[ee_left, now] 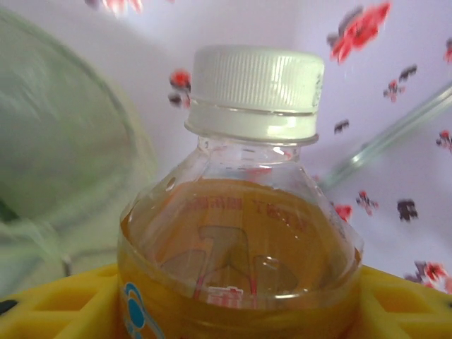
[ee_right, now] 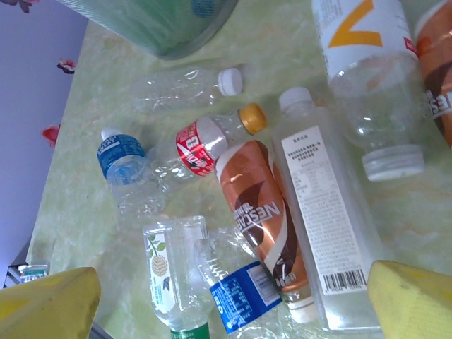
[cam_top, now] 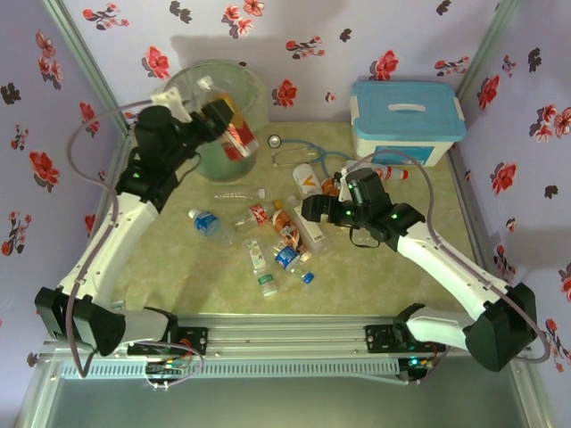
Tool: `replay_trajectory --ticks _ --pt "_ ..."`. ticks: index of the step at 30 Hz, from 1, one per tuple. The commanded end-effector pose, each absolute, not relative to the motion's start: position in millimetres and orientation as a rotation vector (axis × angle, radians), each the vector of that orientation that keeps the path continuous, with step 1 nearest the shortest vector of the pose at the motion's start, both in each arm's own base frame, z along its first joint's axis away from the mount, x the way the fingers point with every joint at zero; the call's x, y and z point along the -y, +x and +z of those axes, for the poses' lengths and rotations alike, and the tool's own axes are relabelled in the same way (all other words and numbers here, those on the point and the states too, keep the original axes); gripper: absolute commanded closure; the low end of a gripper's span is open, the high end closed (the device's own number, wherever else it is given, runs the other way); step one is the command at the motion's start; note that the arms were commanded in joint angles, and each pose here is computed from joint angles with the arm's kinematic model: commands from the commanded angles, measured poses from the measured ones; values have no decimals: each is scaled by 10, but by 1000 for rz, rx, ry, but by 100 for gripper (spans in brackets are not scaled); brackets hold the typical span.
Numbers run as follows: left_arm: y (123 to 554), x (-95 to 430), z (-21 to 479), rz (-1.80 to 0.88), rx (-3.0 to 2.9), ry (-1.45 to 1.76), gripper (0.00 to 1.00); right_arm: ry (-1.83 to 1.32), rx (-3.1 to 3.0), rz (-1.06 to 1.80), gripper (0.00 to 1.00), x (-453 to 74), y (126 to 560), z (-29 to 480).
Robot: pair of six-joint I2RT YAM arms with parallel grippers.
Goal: Put the plastic bottles in the bin
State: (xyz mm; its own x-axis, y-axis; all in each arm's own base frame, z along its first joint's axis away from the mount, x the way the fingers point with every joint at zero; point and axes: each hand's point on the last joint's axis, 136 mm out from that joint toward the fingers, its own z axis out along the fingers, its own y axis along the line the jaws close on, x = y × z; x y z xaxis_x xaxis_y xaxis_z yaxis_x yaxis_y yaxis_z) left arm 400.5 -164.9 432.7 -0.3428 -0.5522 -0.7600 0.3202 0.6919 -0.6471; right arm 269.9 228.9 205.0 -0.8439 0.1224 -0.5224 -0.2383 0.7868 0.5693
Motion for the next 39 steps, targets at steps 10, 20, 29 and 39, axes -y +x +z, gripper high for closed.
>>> replay_trajectory --ticks 10,20,29,39 --pt "4996 824 4790 -617 -1485 -195 56 -12 -2445 815 2 -2103 2618 2031" --pt "5834 941 4044 -481 -1761 -124 53 23 -2428 710 2 -1808 2468 2070" --pt "6122 1020 3214 -420 -1968 -99 51 38 -2442 693 2 -1707 2355 1978" --pt "6159 1159 2711 -403 -2103 -43 25 18 -2452 605 1 -1592 2360 1964"
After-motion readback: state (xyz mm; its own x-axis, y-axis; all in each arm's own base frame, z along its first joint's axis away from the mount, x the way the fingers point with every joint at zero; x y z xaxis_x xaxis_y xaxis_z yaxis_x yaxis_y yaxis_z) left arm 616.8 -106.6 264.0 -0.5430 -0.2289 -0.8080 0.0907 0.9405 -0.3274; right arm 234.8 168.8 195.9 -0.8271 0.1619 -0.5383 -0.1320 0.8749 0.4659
